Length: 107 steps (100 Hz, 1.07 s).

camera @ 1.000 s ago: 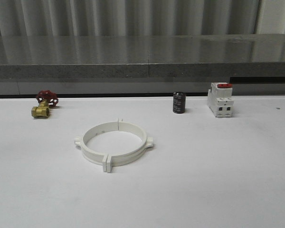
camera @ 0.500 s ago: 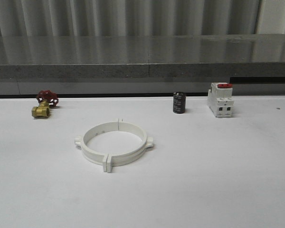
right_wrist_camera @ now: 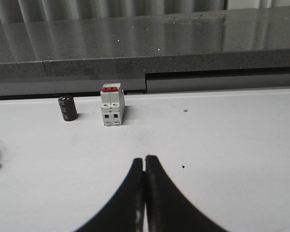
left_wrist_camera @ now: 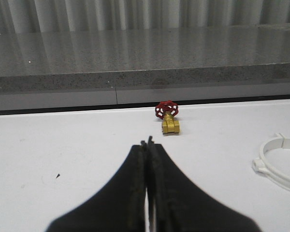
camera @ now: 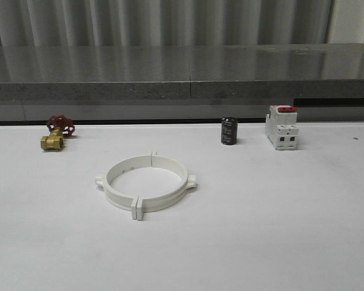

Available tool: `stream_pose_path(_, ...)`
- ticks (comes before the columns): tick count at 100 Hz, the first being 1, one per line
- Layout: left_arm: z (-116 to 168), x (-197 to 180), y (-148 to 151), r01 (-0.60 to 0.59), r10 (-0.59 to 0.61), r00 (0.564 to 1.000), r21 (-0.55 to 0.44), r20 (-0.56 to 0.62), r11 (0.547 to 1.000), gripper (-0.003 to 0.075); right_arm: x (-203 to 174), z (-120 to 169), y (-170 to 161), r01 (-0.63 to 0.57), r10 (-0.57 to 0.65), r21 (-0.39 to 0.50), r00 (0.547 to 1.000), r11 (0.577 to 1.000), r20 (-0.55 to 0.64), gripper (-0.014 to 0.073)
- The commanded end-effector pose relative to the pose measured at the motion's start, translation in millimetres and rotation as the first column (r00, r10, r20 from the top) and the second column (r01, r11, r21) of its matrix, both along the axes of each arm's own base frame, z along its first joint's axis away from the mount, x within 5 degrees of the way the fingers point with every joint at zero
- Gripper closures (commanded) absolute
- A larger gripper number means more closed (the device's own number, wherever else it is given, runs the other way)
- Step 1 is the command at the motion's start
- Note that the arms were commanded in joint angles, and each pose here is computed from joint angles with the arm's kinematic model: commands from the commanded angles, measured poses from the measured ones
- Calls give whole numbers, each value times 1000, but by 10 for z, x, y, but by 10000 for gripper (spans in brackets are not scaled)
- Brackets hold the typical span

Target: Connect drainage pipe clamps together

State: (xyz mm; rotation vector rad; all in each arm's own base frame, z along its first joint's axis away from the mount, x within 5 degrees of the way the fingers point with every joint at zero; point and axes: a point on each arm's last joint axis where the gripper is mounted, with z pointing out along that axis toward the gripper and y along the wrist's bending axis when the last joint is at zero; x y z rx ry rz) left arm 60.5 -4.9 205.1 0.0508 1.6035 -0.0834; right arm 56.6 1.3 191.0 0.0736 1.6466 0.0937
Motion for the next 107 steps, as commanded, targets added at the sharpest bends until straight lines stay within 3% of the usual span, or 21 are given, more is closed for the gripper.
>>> stream_pose_path(1, 15, -32, -3, 4, -2, 992, -10, 126, 1000, 740, -17, 138, -4, 4, -3, -2, 994, 1000, 112, 664)
stream_pose_path(107, 1, -60, 5, -6, 5, 991, 9, 132, 1000, 740, -17, 138, -4, 4, -3, -2, 994, 1000, 112, 664)
